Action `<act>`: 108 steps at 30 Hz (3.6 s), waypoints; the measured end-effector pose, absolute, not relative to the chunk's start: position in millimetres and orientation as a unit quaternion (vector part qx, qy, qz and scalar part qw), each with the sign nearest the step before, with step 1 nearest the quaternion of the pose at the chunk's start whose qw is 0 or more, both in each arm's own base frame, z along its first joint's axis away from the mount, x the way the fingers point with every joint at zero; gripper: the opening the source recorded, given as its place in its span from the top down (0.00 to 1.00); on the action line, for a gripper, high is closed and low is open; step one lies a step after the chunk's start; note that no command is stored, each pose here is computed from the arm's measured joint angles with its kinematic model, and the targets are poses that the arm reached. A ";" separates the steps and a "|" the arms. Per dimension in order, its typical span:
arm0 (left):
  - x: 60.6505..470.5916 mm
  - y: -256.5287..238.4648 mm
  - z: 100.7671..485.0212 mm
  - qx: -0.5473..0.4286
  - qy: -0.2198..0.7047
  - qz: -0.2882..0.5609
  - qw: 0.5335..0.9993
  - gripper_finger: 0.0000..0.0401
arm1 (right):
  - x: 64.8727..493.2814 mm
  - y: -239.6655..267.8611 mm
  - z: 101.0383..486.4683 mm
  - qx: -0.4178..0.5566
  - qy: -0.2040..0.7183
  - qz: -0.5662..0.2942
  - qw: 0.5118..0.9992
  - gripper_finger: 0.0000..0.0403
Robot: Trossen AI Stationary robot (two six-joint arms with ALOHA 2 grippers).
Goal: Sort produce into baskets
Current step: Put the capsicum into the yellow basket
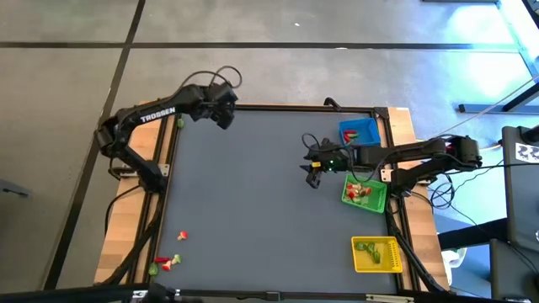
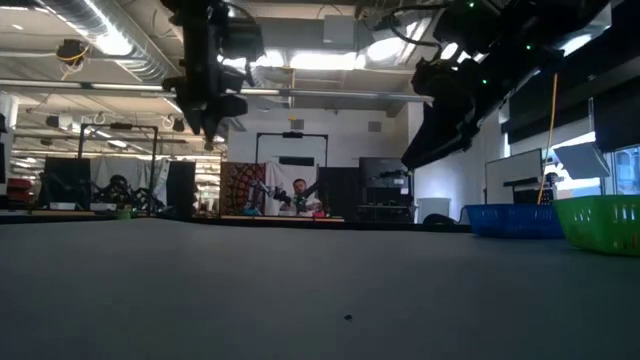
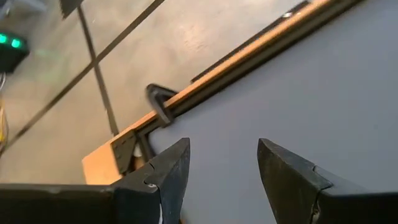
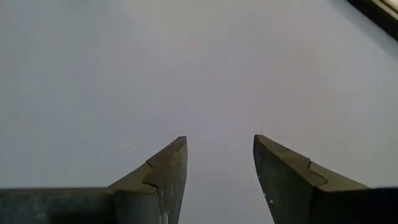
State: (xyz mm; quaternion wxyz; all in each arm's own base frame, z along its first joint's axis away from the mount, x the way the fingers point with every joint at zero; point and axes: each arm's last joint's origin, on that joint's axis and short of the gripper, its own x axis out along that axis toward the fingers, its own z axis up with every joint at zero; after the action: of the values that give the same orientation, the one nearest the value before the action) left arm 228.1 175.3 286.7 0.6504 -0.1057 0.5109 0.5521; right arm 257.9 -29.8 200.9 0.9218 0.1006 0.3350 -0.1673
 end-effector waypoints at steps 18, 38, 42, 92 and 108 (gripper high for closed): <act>156.4 231.5 228.9 -0.247 0.585 0.606 0.480 0.54 | 259.8 -28.5 196.5 0.104 0.343 -0.167 0.919 0.55; 156.1 258.2 156.6 -0.213 0.663 0.612 0.375 0.54 | 265.7 -29.4 203.7 0.083 0.301 -0.156 0.937 0.55; 156.6 259.9 143.7 -0.202 0.681 0.608 0.356 0.54 | 265.7 -29.4 203.7 0.083 0.302 -0.156 0.937 0.55; 222.9 171.3 231.2 -0.067 0.664 0.443 0.599 0.99 | 259.5 -23.1 219.8 0.150 0.276 -0.073 0.947 0.55; 280.8 47.9 309.6 -0.054 0.371 0.200 0.905 0.98 | 273.0 -23.1 242.1 0.177 0.143 -0.039 0.973 0.36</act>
State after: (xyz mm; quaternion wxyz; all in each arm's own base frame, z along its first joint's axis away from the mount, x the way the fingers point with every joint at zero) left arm 280.8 47.9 309.6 0.9053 -0.0538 0.3710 0.1997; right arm 273.0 -23.1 242.1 0.9729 0.1772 0.1434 -0.0388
